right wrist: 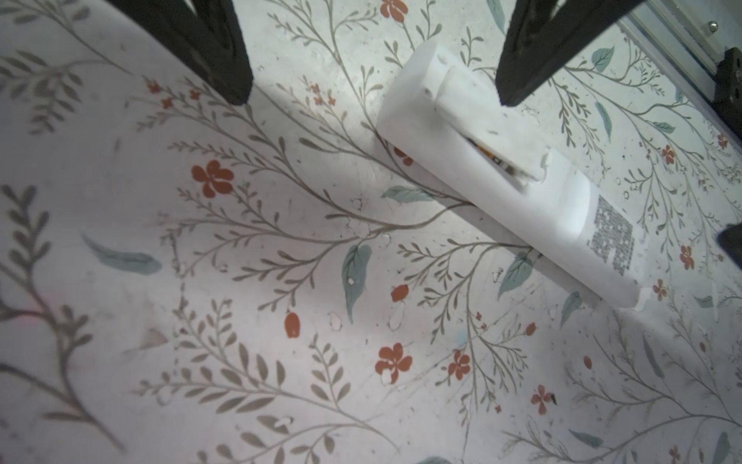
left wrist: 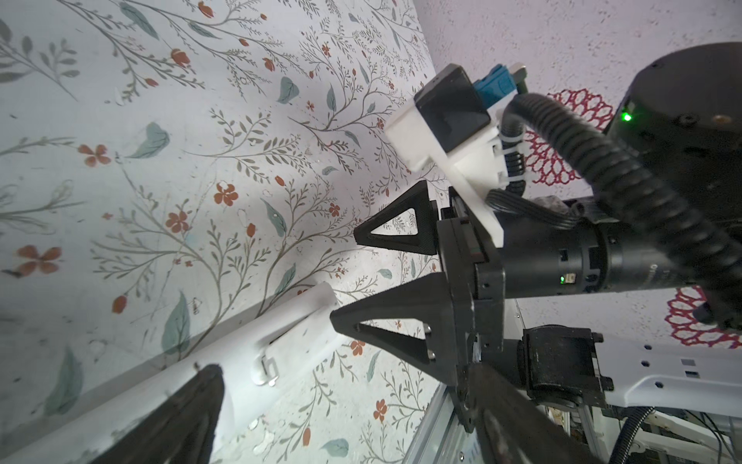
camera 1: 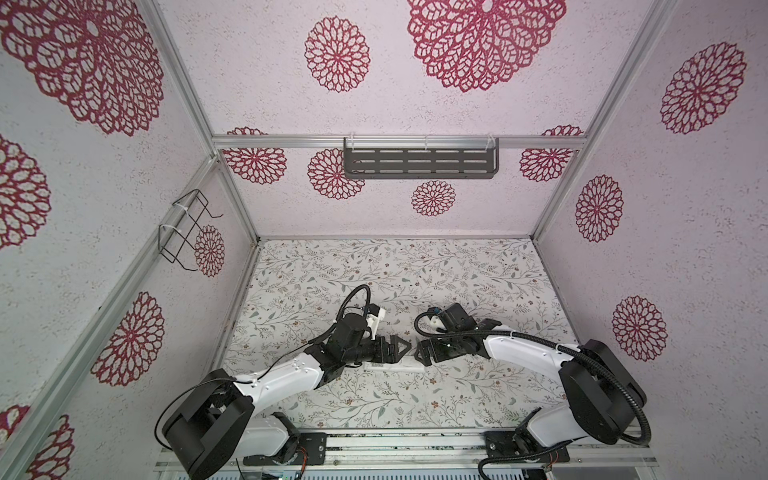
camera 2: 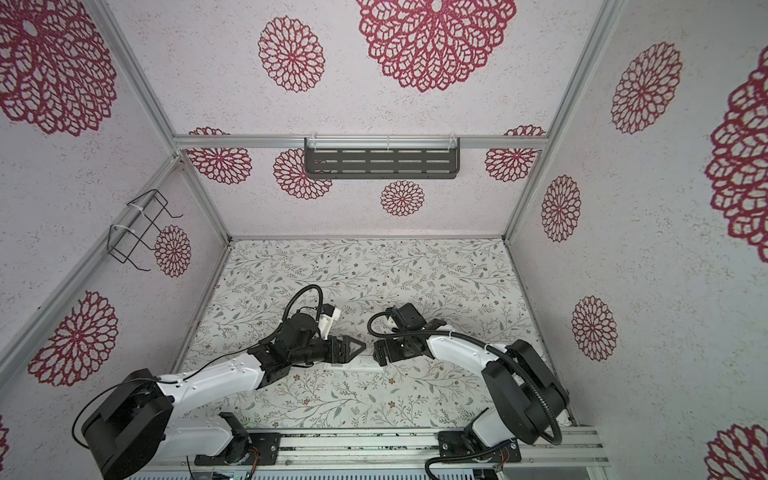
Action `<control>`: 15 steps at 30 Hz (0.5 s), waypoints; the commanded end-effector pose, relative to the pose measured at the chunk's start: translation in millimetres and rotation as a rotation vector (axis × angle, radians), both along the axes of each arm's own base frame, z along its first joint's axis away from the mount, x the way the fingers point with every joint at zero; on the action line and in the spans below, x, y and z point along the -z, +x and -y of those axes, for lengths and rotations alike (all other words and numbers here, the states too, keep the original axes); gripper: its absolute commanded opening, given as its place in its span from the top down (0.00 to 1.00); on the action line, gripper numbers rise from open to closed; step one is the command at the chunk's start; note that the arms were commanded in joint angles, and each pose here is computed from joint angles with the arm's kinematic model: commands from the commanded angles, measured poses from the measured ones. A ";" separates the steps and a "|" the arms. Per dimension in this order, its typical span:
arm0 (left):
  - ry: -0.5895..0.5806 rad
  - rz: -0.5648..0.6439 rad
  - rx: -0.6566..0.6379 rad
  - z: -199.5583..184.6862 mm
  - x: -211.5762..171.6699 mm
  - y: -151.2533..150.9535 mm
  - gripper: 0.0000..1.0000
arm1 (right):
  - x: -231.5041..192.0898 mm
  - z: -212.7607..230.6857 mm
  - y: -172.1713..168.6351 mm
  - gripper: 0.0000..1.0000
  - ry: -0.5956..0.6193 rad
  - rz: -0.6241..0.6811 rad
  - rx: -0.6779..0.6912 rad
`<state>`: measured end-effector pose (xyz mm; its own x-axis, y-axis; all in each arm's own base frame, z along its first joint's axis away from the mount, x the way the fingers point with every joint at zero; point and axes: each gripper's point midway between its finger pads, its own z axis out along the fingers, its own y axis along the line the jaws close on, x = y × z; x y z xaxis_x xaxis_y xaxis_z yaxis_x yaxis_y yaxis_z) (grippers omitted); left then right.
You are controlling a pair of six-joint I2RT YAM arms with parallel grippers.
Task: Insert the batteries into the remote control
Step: 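Move the left gripper toward the remote while the right gripper hovers beside it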
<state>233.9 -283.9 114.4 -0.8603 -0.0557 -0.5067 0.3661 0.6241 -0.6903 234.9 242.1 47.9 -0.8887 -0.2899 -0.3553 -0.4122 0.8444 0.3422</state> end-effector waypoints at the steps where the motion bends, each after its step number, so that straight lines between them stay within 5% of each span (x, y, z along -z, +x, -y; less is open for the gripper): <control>1: 0.083 -0.018 -0.002 -11.6 11.2 -4.0 0.03 | -2.2 -8.0 5.2 0.01 0.014 -0.004 0.018; 15: 0.157 -0.027 0.005 -10.9 15.0 -1.4 0.02 | 18.9 11.6 0.3 0.01 -0.120 -0.038 0.037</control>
<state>231.7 -270.3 98.3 -0.8802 -0.0012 -0.4746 0.3300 0.7170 -0.6140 239.3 240.4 35.5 -0.8989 -0.2908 -0.3277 -0.3911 0.8696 0.3012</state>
